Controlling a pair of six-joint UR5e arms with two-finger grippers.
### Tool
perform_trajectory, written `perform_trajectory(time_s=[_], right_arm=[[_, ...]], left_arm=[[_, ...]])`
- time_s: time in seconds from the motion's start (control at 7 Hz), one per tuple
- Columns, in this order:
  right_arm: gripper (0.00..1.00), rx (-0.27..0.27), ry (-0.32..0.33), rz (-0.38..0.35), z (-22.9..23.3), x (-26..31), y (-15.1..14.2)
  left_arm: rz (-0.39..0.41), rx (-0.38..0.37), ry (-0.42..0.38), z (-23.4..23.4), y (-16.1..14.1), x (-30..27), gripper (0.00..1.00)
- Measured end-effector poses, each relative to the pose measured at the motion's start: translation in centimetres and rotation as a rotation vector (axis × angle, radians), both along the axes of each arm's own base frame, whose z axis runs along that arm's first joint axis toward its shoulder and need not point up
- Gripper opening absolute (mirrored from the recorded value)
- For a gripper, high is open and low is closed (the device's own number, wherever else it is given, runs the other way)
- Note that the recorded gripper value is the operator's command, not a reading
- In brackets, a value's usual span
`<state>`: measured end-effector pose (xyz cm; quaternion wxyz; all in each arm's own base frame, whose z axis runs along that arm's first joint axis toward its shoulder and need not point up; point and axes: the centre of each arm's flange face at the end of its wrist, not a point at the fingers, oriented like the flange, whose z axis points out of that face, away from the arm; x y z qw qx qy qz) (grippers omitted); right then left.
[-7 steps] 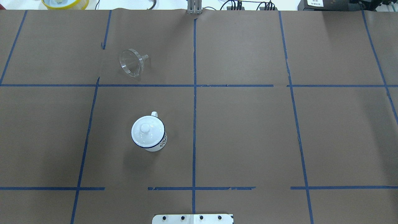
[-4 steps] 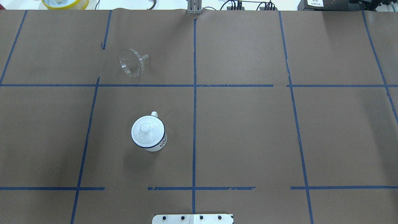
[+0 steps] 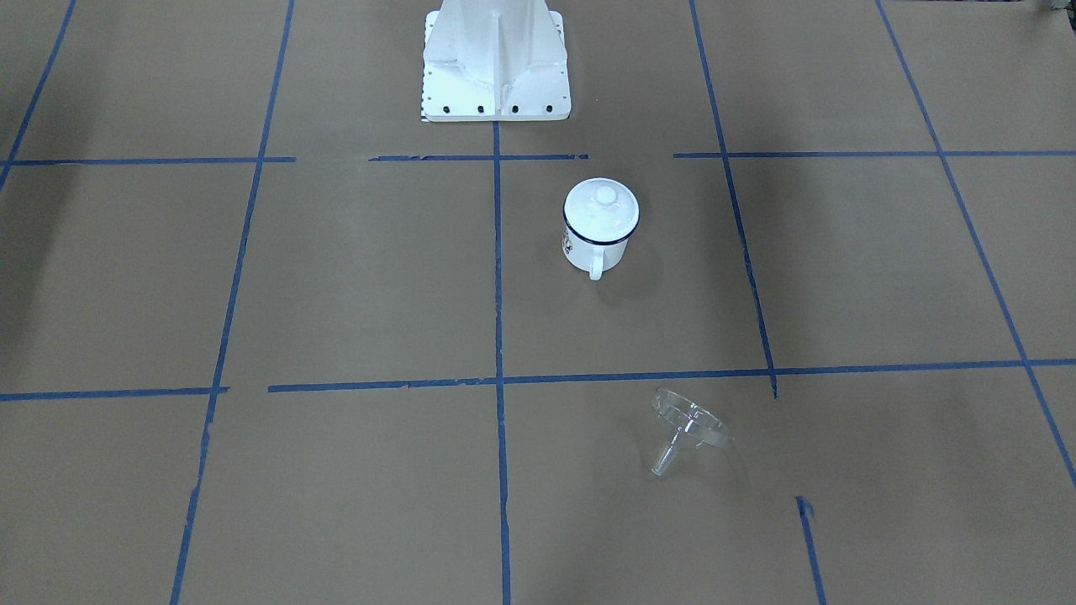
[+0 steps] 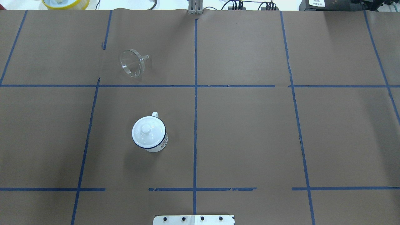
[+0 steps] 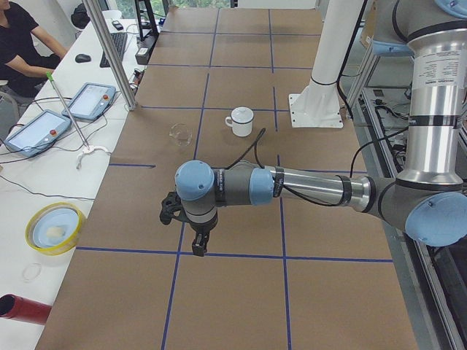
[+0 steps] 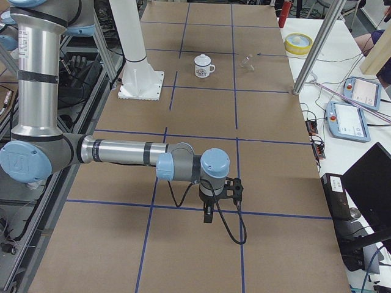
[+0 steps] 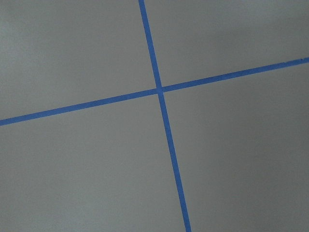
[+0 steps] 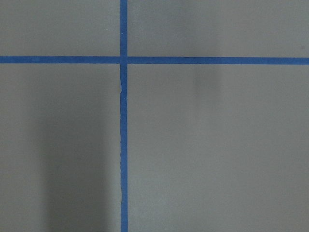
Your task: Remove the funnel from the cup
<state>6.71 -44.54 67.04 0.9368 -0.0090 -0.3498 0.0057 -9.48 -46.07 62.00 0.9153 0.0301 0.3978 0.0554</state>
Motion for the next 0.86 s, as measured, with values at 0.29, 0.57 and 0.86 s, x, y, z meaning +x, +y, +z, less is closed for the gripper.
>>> perform_trajectory(time_s=[0.29,0.57,0.86], right_arm=[[1.00,0.000,0.000,0.000,0.02,0.00,0.00],[1.00,0.000,0.000,0.000,0.00,0.00,0.00],[1.00,0.001,0.000,0.000,-0.03,0.00,-0.01]], left_arm=[[-0.016,-0.042,0.002,1.26,0.75,0.13,1.00],[-0.014,-0.039,-0.046,1.17,0.30,-0.17,1.00],[-0.011,-0.032,-0.079,0.90,-0.15,-0.39,1.00]])
